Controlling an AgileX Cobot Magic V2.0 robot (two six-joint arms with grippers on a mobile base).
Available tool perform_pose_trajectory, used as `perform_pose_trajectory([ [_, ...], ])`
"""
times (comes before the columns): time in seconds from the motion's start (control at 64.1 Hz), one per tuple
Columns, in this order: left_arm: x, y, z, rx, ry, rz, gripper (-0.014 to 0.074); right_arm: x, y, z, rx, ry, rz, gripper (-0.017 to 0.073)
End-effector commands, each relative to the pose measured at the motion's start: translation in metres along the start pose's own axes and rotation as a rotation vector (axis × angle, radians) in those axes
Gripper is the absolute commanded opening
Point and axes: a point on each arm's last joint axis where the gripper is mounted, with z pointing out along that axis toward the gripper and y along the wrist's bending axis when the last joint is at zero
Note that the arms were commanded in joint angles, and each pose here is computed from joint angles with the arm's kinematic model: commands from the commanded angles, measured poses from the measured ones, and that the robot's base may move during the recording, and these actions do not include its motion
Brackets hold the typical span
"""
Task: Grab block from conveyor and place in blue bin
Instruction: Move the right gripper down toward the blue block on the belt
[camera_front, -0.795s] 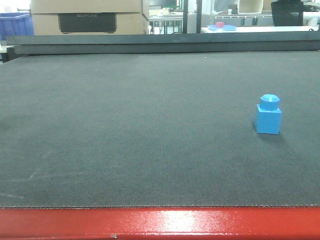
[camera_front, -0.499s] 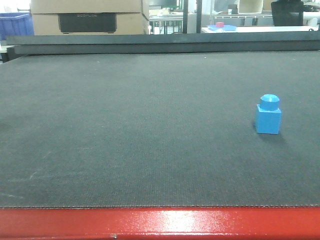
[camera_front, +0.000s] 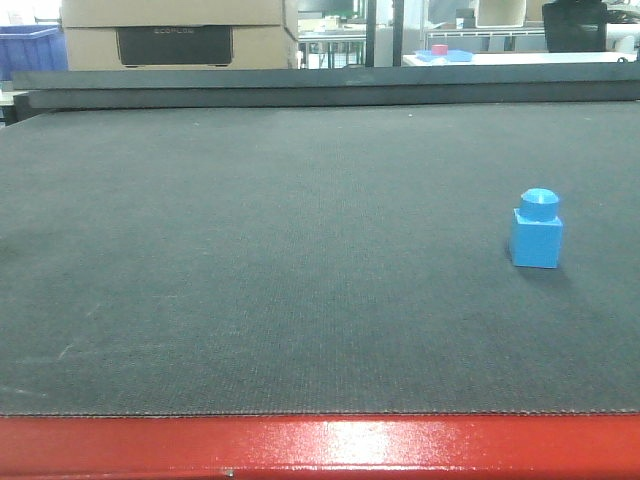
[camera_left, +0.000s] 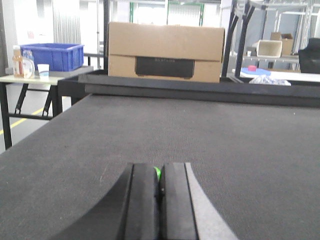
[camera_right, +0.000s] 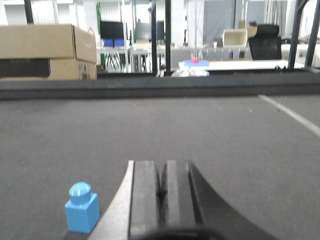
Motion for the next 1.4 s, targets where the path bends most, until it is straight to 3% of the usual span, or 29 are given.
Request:
perform_pose_trajectory([
  [0.0,-0.004,0.000,0.000,0.005,-0.032,-0.010,-0.0111,-0.004,0.000,0.000,0.003,-0.049,0.001,-0.0162],
  [0.218,-0.009,0.000,-0.001,0.002,-0.095,-0.029,-0.0111,-0.008,-0.001,-0.001,0.007,-0.094,0.017,-0.0162],
  [0.296,-0.015,0.000,-0.001,0.001,-0.136,-0.029,-0.0111,-0.029,0.001,-0.003,0.000,-0.143,0.017,-0.0162],
  [0.405,-0.054,-0.001,-0.007,0.007,-0.195,-0.029,-0.0111,-0.070,0.005,-0.012,-0.017,-0.205,0.017,-0.0162],
  [0.546,-0.111,-0.003,-0.021,0.021,-0.164,-0.027,-0.0079,-0.118,0.011,-0.024,-0.042,-0.189,0.012,-0.0155],
  [0.655,-0.147,-0.004,-0.022,0.031,-0.068,-0.025,0.0064,-0.143,0.015,-0.017,-0.066,-0.108,0.012,0.0006],
  [0.811,-0.182,-0.006,-0.011,0.038,0.077,-0.021,0.0377,-0.159,0.019,0.004,-0.091,0.055,0.008,0.0397],
  [0.904,-0.192,-0.006,0.000,0.039,0.150,-0.020,0.0499,-0.157,0.019,0.015,-0.089,0.108,0.008,0.0575],
  [1.013,-0.195,-0.007,0.009,0.054,0.211,-0.019,0.0588,-0.156,0.019,0.025,-0.087,0.148,0.009,0.0570],
  [1.123,-0.192,-0.009,0.016,0.078,0.268,-0.018,0.0590,-0.160,0.022,0.037,-0.105,0.227,0.007,0.0570],
  [1.388,-0.187,-0.011,0.023,0.116,0.328,-0.008,0.0590,-0.171,0.053,0.102,-0.274,0.549,-0.029,0.0570],
])
